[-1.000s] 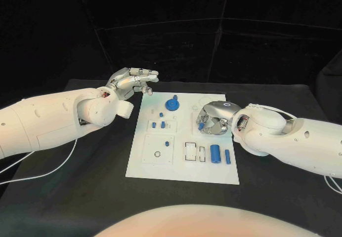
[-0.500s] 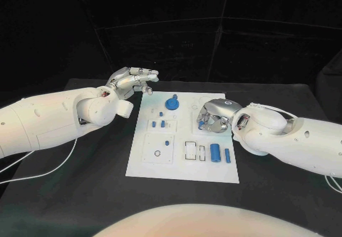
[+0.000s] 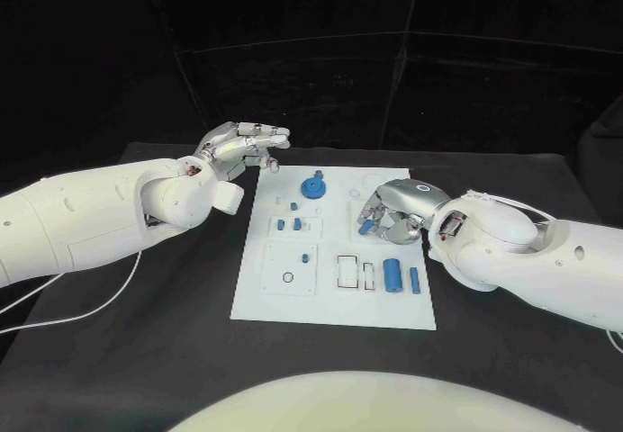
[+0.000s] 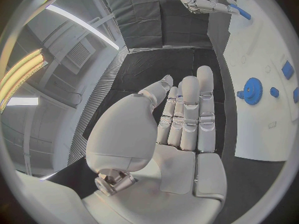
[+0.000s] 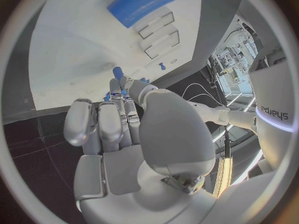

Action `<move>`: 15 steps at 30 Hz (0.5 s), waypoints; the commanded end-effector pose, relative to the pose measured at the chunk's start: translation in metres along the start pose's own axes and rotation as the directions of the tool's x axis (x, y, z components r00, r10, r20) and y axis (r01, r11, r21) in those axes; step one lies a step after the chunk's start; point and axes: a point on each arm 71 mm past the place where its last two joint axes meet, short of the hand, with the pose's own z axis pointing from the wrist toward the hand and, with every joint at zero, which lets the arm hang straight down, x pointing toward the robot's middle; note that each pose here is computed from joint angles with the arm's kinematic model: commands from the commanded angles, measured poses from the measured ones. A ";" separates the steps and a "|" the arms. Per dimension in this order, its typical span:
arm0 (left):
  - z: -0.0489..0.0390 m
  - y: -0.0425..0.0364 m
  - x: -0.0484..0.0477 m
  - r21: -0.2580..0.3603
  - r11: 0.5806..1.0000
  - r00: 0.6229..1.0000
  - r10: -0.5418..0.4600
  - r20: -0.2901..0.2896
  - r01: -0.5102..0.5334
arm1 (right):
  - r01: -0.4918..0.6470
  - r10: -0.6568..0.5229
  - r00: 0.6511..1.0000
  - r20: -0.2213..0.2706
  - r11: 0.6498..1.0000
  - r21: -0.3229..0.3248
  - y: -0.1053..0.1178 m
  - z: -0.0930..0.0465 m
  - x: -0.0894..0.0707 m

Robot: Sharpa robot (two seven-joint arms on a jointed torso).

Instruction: Assemble the parts on the task board

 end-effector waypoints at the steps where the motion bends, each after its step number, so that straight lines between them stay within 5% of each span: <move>1: 0.0003 -0.0011 0.0004 0.004 1.000 1.000 -0.006 -0.011 0.006 | -0.063 0.066 0.996 0.057 0.997 -0.051 0.011 -0.004 -0.007; 15: 0.0013 -0.0007 0.0024 0.003 1.000 1.000 -0.007 -0.015 0.007 | -0.137 0.145 0.989 0.033 0.973 -0.185 0.056 0.004 -0.005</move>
